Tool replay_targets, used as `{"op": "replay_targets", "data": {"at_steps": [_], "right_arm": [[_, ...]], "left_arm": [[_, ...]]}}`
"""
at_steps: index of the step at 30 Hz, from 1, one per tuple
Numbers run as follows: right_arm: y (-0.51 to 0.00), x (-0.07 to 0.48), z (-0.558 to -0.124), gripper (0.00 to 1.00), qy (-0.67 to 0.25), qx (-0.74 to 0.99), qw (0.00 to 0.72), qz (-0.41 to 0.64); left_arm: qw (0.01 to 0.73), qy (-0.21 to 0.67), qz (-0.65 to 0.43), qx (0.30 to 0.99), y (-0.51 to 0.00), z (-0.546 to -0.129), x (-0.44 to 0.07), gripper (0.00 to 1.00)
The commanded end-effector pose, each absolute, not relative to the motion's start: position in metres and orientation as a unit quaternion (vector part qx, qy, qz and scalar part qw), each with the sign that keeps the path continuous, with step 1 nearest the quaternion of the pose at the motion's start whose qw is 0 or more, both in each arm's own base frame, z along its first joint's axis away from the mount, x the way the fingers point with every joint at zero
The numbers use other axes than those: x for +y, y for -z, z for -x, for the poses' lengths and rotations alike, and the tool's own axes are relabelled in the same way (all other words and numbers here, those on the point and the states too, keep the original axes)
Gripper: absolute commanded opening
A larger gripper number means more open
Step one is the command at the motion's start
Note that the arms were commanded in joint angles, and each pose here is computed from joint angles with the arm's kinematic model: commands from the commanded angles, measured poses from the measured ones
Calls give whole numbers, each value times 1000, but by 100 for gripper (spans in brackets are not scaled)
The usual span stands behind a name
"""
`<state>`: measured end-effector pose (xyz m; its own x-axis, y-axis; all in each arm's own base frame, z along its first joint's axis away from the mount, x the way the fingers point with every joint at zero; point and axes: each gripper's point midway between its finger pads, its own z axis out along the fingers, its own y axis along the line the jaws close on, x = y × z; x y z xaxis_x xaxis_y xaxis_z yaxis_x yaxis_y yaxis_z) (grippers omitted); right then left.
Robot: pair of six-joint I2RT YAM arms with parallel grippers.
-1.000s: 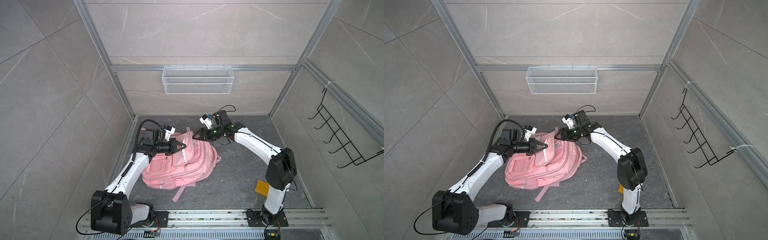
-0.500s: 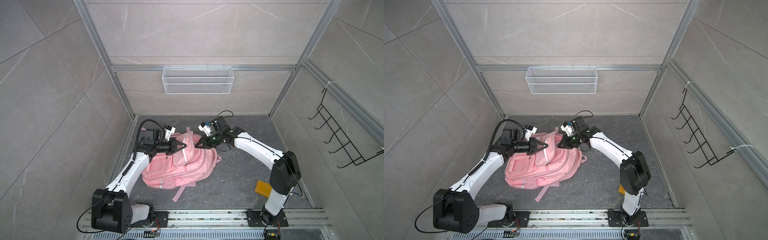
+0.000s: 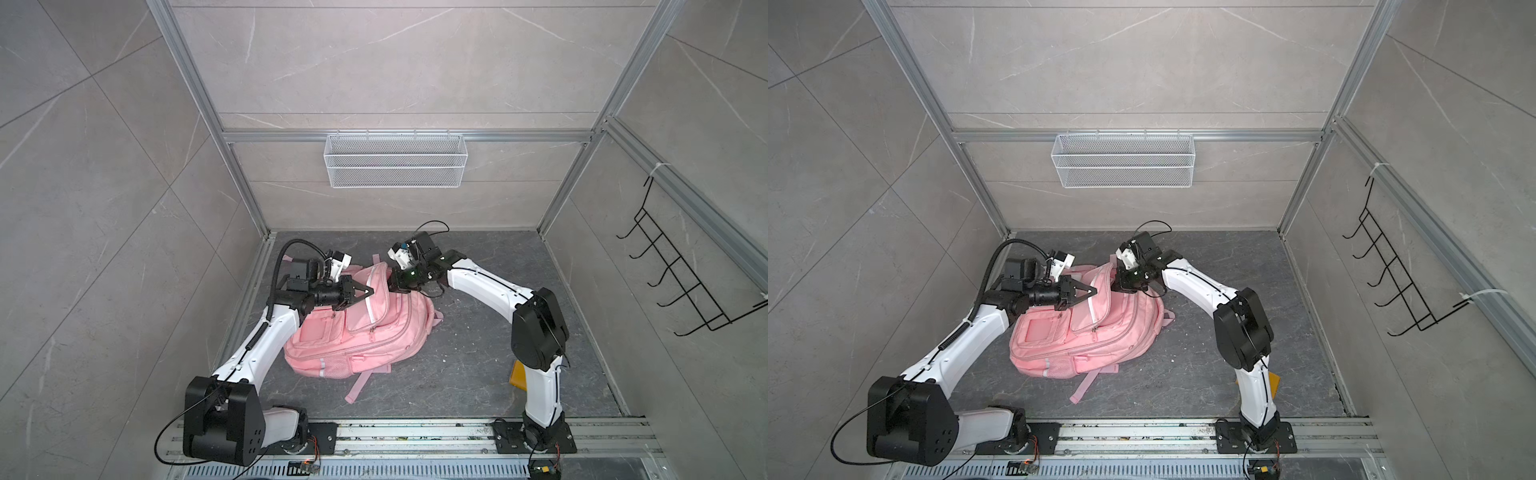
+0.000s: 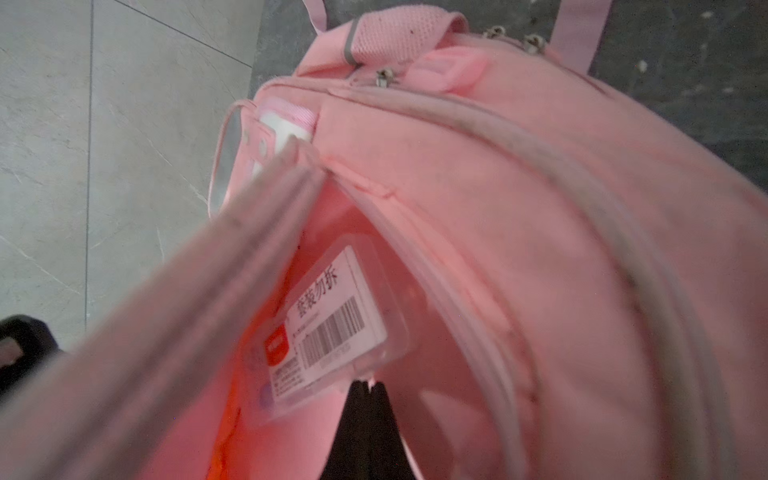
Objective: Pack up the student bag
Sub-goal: 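Open the right gripper inside the pocket and withdraw it from the backpack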
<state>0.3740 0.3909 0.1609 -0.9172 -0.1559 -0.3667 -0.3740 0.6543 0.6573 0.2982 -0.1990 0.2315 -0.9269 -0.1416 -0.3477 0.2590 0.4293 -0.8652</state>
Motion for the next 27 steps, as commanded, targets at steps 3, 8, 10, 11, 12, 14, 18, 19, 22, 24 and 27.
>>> {"op": "replay_targets", "data": {"at_steps": [3,8,10,11,12,14,18,19,22,24,27], "right_arm": [[-165,438,-369,0,-456,868,128,148],[-168,444,-363,2,-462,864,127,153],[-181,437,-365,3,-466,859,147,151],[-189,432,-366,5,-470,856,157,148],[-195,429,-366,7,-471,854,164,146],[-205,418,-365,12,-464,857,174,144],[-214,386,-356,27,-435,870,193,130],[-214,373,-354,33,-426,875,197,121],[-216,334,-349,47,-406,884,213,86],[-220,308,-346,53,-394,889,225,66],[-219,266,-344,64,-353,903,241,35]], "left_arm": [[233,558,-81,793,-262,-299,-202,0],[243,551,-76,795,-262,-303,-201,0],[246,545,-71,798,-260,-306,-199,0],[247,543,-68,800,-259,-307,-199,0],[249,540,-68,801,-259,-308,-198,0],[251,530,-64,807,-255,-310,-197,0],[253,507,-62,822,-248,-314,-193,0],[253,501,-60,826,-244,-315,-192,0],[251,483,-55,837,-234,-319,-189,0],[249,477,-53,842,-227,-321,-188,0],[247,465,-51,849,-219,-323,-190,0]]}}
